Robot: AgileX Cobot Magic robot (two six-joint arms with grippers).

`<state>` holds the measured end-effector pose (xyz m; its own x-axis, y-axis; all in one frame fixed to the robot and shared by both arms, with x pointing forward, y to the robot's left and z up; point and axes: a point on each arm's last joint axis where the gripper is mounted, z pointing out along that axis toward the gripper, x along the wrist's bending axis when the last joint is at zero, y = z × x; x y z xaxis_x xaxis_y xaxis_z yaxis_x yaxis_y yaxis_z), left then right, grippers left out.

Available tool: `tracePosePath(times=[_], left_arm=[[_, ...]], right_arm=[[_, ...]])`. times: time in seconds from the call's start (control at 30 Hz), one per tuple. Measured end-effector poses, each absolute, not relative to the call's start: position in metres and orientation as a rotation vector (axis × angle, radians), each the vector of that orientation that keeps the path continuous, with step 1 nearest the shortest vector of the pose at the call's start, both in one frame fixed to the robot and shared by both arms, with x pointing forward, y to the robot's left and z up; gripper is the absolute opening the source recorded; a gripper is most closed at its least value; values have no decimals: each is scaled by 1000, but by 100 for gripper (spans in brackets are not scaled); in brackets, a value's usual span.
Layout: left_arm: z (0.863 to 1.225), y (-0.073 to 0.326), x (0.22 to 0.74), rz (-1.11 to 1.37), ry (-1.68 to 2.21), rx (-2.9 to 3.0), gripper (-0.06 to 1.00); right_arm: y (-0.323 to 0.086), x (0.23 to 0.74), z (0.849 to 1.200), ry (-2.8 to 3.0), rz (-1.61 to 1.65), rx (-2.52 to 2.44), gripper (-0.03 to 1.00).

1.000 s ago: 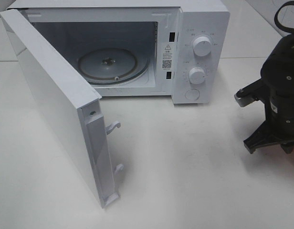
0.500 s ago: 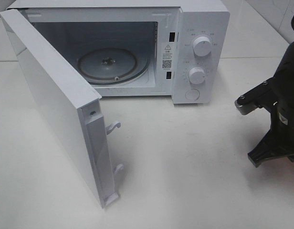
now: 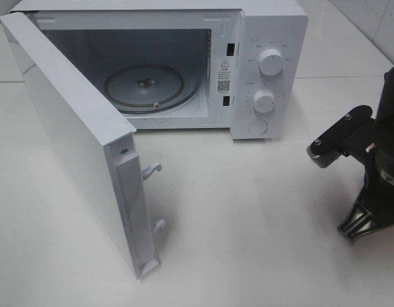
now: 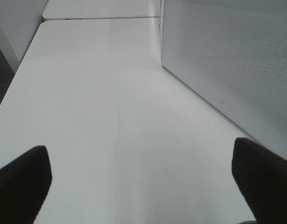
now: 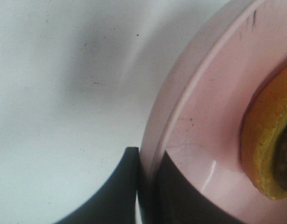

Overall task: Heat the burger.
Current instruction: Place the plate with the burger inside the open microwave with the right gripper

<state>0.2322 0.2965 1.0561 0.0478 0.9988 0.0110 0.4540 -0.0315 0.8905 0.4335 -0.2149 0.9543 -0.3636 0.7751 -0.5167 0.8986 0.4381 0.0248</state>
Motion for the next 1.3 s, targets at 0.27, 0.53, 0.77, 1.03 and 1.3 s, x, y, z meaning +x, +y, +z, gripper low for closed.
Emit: tracePosePath(times=[0.27, 0.53, 0.77, 1.03, 1.3], left_arm=[[1056, 297, 232, 931, 1501, 1586, 97], [1056, 297, 232, 931, 1501, 1586, 97], [1056, 297, 232, 931, 1501, 1586, 97], [1056, 297, 232, 931, 1501, 1586, 97], [1056, 297, 232, 931, 1501, 1586, 97]], right_arm=[[-206, 412, 961, 2280, -324, 1299, 7], [-189, 395, 965, 2327, -331, 1133, 7], [-171, 380, 966, 2377, -304, 978, 7], [-155, 363, 966, 2421, -257, 821, 7], [-144, 350, 967, 2440, -223, 687, 7]])
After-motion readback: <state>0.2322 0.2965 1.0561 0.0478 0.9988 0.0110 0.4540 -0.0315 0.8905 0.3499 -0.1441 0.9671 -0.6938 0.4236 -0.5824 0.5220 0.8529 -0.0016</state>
